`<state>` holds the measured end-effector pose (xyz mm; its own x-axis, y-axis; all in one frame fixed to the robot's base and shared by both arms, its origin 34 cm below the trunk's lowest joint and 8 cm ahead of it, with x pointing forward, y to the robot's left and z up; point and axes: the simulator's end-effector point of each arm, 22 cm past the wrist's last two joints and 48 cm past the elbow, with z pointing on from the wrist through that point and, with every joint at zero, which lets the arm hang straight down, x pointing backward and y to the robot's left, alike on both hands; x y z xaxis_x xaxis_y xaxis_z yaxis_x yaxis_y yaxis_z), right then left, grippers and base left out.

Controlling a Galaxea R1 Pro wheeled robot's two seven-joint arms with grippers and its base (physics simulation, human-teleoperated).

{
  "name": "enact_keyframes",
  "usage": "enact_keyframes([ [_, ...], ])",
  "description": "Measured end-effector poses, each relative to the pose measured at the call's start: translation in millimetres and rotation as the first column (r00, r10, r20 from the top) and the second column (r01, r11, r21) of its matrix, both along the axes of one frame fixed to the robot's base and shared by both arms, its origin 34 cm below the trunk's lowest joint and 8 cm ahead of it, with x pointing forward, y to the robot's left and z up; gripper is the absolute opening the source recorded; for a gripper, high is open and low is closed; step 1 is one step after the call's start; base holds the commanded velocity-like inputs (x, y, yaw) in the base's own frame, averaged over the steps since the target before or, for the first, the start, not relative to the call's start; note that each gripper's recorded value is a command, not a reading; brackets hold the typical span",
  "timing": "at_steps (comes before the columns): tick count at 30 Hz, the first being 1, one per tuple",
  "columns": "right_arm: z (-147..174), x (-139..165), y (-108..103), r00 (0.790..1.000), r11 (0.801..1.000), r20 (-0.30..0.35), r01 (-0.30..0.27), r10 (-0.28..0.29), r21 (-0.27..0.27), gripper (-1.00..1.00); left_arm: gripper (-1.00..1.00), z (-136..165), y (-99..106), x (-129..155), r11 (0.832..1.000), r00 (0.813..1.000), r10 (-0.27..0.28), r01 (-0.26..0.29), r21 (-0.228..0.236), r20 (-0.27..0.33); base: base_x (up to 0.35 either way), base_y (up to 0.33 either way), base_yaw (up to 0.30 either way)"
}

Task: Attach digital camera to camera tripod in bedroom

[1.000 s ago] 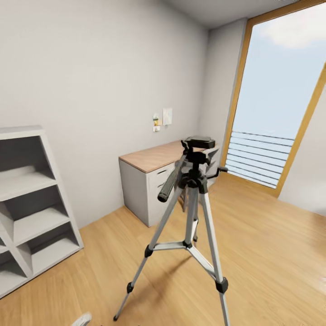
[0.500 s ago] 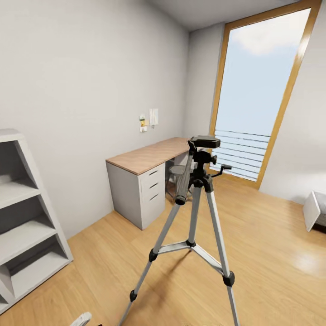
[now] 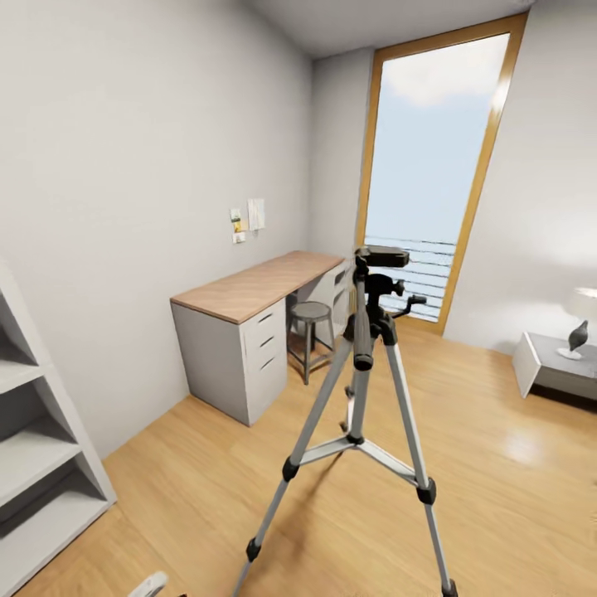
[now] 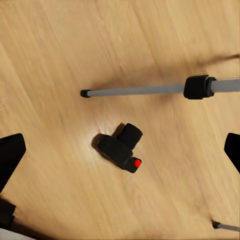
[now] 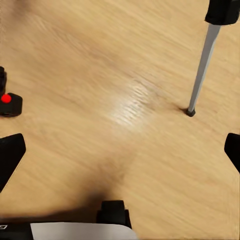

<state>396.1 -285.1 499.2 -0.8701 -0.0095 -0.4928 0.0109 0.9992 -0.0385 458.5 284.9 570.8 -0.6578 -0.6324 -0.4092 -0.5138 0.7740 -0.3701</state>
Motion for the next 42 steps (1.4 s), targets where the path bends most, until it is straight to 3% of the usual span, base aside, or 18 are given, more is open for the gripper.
enact_keyframes([
  [18, 0.4, 0.9, -0.6, 1.0, 1.0, 0.001, 0.002, -0.002, 0.0, 1.0, 1.0, -0.4, -1.9, -0.2, 1.0, 1.0, -0.004, 0.004, -0.001, -0.001, -0.008, 0.325, -0.267],
  [25, 7.0, 14.6, -9.3, 0.998, 0.999, -0.045, 0.046, -0.046, 0.005, 1.0, 1.0, 1.4, -26.6, 4.0, 0.997, 0.997, -0.081, 0.081, -0.001, 0.004, -0.06, 0.325, -0.267],
  [29, 34.9, 43.4, -29.1, 0.992, 0.994, -0.072, 0.106, -0.106, 0.003, 1.0, 1.0, 3.1, -45.3, 6.2, 0.991, 0.99, -0.137, 0.137, -0.002, 0.01, -0.07, 0.317, -0.267],
  [42, 67.7, 69.0, -52.4, 0.984, 0.986, -0.064, 0.167, -0.167, 0.003, 1.0, 1.0, 11.6, -60.2, 14.0, 0.983, 0.983, -0.181, 0.181, -0.005, 0.033, -0.03, 0.126, -0.268],
])
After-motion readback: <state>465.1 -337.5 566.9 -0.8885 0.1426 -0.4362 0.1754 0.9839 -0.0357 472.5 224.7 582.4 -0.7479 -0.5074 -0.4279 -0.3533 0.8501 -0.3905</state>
